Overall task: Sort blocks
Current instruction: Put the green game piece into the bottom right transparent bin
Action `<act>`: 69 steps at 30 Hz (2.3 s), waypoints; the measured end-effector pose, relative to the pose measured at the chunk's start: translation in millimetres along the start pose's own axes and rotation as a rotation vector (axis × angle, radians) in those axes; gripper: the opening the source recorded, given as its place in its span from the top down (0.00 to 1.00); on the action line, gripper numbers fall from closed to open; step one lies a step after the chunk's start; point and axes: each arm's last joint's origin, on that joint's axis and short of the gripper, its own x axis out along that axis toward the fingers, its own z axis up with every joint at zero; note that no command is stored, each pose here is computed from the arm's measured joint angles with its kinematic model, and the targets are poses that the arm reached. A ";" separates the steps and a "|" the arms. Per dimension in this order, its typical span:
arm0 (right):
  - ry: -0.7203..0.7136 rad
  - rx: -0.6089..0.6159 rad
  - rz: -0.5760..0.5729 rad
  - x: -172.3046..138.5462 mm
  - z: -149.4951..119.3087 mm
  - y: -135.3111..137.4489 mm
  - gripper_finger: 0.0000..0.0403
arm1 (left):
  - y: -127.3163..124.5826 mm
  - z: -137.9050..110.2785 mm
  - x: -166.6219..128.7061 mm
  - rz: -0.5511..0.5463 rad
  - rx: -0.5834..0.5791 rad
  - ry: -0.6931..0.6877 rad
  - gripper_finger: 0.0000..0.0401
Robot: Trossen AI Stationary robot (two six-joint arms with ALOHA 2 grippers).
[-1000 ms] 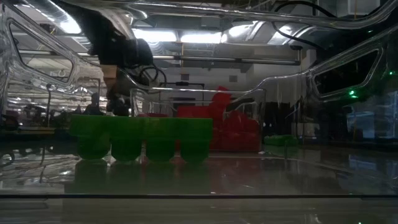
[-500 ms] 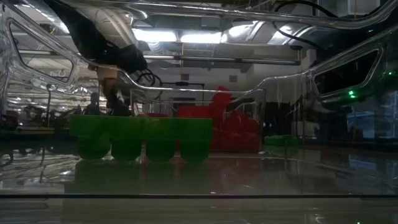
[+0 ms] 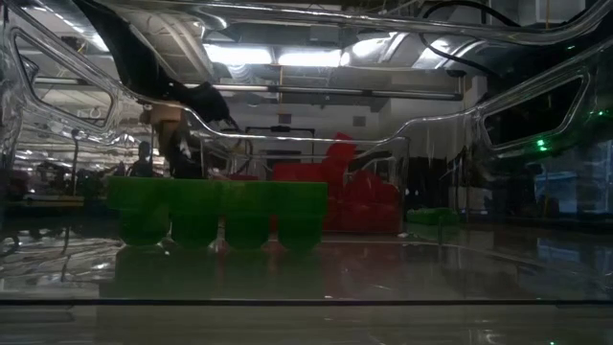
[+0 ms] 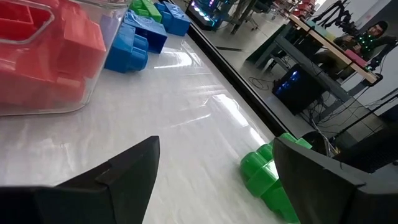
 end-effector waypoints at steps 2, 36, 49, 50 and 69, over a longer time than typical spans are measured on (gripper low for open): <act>0.000 0.000 0.000 0.0 0.0 0.0 0.22 | 0.3 0.3 0.0 0.003 0.006 -0.003 0.57; 0.002 -0.001 -0.007 0.0 -0.1 -0.2 0.22 | -6.4 13.8 5.9 0.065 0.145 -0.067 0.99; 0.000 0.000 -0.005 0.0 0.0 -0.1 0.22 | 11.8 27.7 -101.8 0.207 -0.027 -0.332 1.00; 0.000 0.001 -0.005 0.1 0.1 -0.2 0.22 | 12.7 27.1 -112.8 0.207 -0.061 -0.372 1.00; -0.022 0.022 -0.009 0.0 2.8 -0.7 0.22 | -35.7 31.4 -213.6 -0.593 -0.385 -0.931 0.99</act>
